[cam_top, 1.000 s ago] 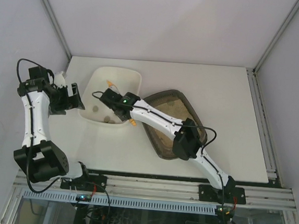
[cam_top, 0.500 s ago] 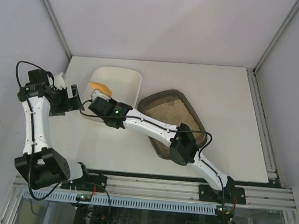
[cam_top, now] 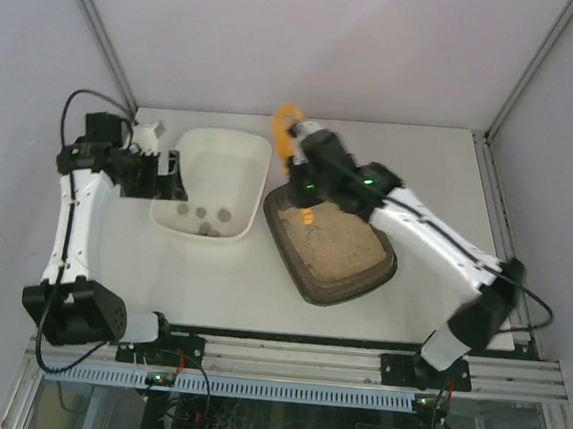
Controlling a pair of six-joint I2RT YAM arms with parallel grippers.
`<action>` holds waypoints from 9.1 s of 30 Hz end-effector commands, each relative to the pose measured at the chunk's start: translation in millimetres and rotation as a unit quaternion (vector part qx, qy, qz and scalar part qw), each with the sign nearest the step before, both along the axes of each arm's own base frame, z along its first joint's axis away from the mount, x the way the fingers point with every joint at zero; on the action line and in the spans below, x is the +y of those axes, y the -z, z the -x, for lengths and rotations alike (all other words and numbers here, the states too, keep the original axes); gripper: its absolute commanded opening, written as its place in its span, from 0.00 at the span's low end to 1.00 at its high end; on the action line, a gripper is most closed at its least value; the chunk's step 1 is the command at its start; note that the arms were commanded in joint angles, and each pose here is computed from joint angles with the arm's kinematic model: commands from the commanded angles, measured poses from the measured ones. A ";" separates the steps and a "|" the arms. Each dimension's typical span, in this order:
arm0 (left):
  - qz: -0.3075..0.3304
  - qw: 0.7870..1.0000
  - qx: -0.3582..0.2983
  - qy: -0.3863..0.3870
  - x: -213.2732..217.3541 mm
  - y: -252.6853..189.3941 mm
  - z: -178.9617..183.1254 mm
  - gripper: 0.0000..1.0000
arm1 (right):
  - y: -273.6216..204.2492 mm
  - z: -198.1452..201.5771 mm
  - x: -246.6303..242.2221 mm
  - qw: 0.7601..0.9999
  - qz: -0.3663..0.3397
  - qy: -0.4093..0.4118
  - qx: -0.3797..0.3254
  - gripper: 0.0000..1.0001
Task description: Clean the litter box
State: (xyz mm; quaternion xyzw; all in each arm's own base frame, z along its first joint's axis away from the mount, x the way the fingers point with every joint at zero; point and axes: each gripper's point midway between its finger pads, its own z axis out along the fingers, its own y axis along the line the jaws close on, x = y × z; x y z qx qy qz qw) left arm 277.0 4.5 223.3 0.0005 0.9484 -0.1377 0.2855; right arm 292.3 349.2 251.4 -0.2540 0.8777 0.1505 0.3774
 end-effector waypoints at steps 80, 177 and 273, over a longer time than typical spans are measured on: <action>0.290 0.891 0.086 0.339 -343.6 91.8 -38.3 1.00 | 127.4 136.7 -94.6 0.721 -0.170 0.117 0.662 0.00; 0.239 0.913 0.048 0.328 -310.5 53.6 -46.5 1.00 | 151.9 145.6 -120.5 0.846 -0.350 0.025 0.401 0.00; 0.109 0.921 0.109 0.358 -186.0 79.6 74.4 1.00 | 75.4 194.7 -126.0 0.815 -0.486 0.062 0.310 0.00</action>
